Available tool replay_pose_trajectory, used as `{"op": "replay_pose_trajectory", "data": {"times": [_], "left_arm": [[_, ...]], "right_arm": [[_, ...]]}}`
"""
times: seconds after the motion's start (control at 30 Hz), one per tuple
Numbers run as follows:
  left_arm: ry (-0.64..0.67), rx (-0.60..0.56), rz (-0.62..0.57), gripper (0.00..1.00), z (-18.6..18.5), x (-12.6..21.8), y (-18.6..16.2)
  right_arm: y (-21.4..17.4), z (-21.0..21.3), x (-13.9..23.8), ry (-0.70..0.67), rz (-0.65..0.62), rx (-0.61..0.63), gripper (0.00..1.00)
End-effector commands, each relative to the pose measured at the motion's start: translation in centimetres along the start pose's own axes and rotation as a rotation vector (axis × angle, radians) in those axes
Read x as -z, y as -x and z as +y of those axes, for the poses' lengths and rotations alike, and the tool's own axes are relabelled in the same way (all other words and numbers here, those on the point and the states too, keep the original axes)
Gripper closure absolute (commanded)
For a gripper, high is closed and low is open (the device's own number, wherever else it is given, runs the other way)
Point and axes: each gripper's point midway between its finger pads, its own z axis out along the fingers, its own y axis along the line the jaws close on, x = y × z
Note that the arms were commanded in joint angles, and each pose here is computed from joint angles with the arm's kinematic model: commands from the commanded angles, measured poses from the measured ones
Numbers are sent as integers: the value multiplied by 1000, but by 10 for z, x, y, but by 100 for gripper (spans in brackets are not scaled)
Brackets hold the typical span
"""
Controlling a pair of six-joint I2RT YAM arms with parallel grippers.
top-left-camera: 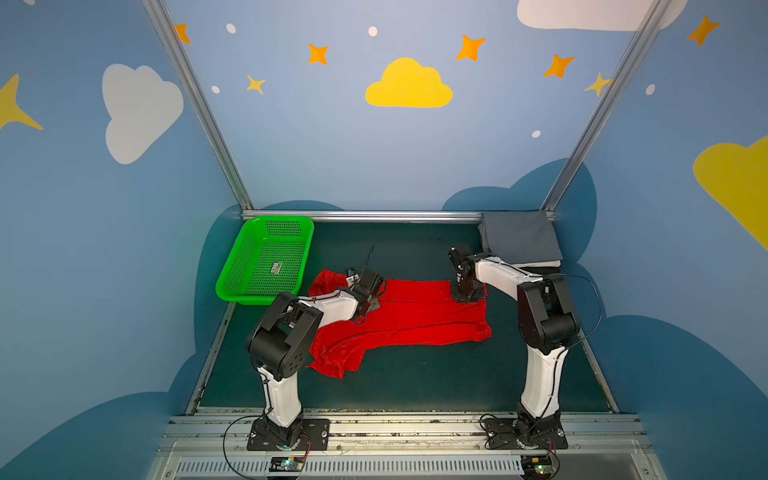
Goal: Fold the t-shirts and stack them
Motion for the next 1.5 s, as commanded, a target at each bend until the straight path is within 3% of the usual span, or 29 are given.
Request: {"op": "replay_pose_trajectory", "data": {"times": [0.0, 0.23, 0.47, 0.83, 1.03, 1.2, 1.47], "left_arm": [[100, 0, 50, 87, 32, -8, -14], [99, 4, 52, 86, 34, -7, -12], [96, 11, 54, 86, 35, -8, -11], [80, 14, 66, 86, 33, -9, -14], [64, 14, 74, 86, 28, -11, -13], [60, 9, 71, 86, 25, -11, -11], [58, 13, 75, 85, 25, -13, -11]], "right_arm": [[-7, -32, 1, -84, 11, -48, 70], [-12, -41, 15, -40, 6, -92, 71], [-3, -32, 50, 80, -119, -168, 61], [50, -19, 18, 7, -85, -133, 57], [54, -21, 3, -58, -56, -106, 56], [50, -27, 1, -97, -40, -89, 61], [43, -23, 8, -93, -48, -73, 83]]}}
